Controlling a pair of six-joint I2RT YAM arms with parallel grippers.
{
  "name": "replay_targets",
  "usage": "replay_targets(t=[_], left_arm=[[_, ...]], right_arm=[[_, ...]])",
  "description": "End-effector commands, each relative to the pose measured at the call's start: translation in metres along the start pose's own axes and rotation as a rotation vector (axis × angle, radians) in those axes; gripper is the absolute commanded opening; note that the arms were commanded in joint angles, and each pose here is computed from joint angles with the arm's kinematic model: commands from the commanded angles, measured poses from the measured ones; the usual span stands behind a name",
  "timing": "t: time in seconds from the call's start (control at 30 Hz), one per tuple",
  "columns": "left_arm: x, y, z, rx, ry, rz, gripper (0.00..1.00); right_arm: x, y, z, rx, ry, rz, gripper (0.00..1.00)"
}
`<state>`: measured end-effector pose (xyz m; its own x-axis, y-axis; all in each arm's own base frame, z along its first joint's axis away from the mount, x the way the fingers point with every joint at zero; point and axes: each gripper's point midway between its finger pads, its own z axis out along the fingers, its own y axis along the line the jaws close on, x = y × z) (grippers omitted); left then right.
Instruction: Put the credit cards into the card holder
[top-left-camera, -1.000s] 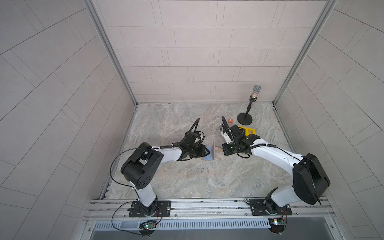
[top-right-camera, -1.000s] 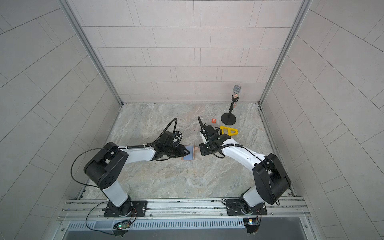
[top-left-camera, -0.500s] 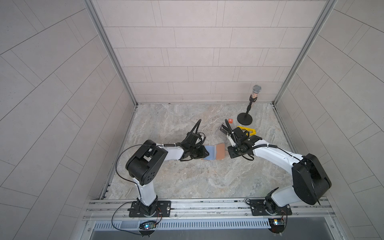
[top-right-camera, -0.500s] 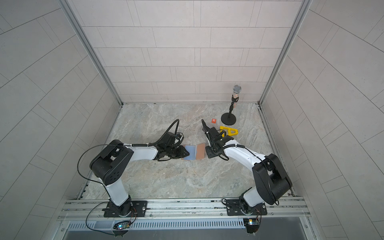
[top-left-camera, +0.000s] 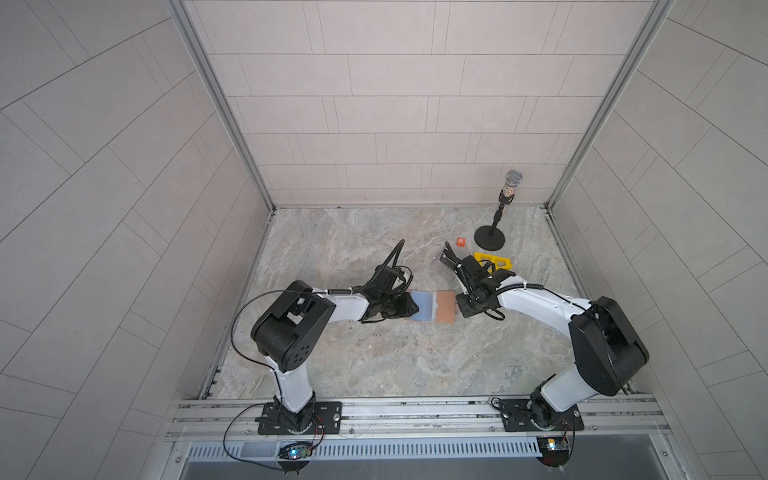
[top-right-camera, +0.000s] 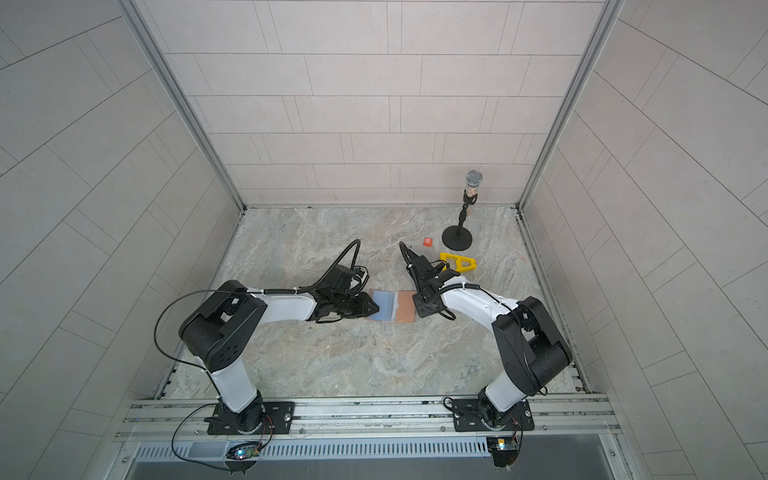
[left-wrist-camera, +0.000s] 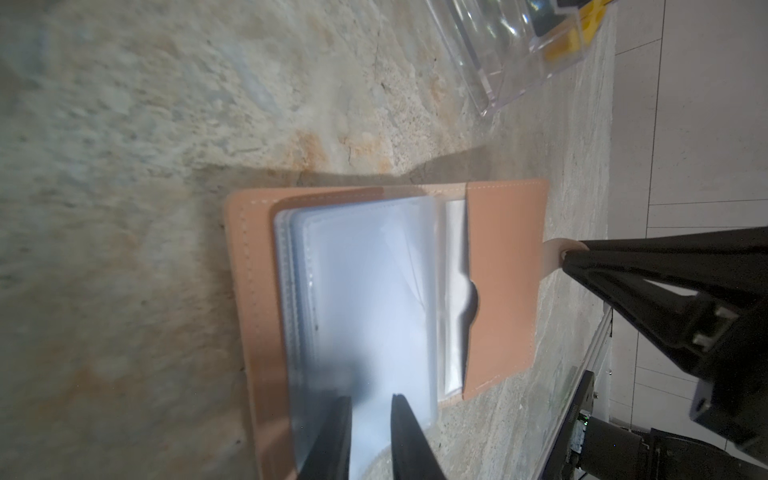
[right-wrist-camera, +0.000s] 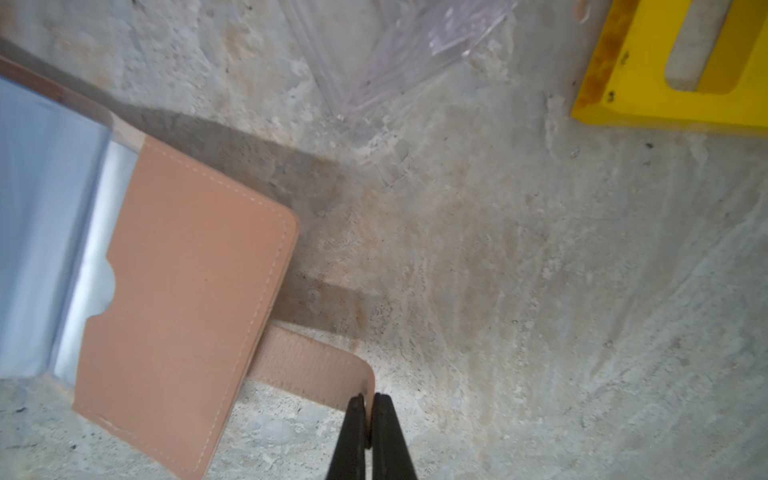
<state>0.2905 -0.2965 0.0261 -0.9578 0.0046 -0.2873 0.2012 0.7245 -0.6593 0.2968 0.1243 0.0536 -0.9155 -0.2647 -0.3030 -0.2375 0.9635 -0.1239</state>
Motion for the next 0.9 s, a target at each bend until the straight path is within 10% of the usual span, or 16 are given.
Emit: replay_targets(t=[0.0,0.3,0.87], left_arm=[[0.024,0.029,-0.002,-0.114,0.061,-0.04,0.25],[0.016,0.007,-0.008,-0.035,0.045,-0.035,0.25],[-0.015,-0.049,-0.047,0.069,-0.033,0.036,0.34]], right_arm=[[0.011,-0.026,0.001,0.138,0.062,-0.003,0.0],[0.003,-0.022,0.006,0.133,0.075,0.001,0.03],[-0.011,-0.013,-0.021,0.001,-0.015,0.06,0.48]])
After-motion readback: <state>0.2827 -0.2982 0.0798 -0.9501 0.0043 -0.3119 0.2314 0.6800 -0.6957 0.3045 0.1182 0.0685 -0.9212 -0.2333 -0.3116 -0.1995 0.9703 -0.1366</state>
